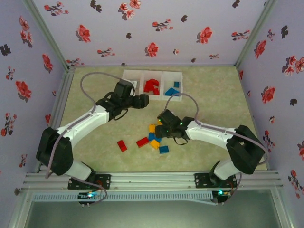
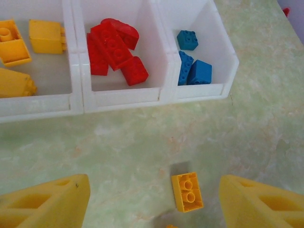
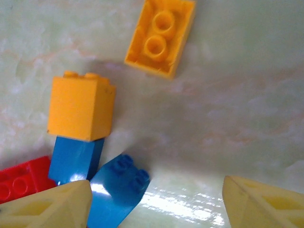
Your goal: Sort the legos into containers by color
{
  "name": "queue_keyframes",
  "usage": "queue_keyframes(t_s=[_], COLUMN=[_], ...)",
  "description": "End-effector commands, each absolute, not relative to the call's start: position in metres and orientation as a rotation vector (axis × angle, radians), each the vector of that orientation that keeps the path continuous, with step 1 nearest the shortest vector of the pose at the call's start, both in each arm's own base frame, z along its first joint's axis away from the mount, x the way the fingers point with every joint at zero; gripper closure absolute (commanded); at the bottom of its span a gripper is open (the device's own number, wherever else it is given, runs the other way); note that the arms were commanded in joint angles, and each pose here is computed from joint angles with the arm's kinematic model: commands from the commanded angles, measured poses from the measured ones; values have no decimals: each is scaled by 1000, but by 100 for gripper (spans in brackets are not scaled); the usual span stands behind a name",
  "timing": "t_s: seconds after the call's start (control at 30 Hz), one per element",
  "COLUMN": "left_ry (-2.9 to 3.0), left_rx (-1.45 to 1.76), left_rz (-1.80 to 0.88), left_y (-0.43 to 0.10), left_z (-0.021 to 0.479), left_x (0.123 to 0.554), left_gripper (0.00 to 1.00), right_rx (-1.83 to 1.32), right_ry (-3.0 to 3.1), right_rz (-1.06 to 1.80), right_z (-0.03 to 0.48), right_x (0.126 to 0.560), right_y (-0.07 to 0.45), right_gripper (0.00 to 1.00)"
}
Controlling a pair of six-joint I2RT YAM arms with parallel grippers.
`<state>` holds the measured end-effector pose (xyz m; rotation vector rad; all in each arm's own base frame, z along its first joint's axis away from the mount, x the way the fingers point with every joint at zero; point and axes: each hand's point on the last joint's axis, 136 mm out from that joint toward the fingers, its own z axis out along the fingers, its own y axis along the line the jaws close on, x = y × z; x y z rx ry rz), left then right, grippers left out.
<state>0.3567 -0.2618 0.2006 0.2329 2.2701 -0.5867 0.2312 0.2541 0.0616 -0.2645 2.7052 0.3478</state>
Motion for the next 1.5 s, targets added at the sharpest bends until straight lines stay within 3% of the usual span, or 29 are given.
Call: queue_keyframes(t_s=[0.0,0.17,0.73,1.1,1.47], left_ry=[2206,2205,2207,2215,2229], left_rx=[195,189,182,181,174], left_rz=[-575,-576,-576,-573,-574], left_y=[-255,-253,-249,-248,-245], left_z=[224,223,223,223,229], left_x=[358,355,350,350,344], left_gripper=[28,28,28,28,29], right_rx=[-135,-9,31,-35,-126], right_ry=[2727,2714,2787,2787,2714], right_rz=[373,512,499,364,201], right_z=[64,64,36,30,56], right_x=[227,220,214,222,242], right_y=[263,278,290,285,267], right_gripper=[24,22,41,51,69])
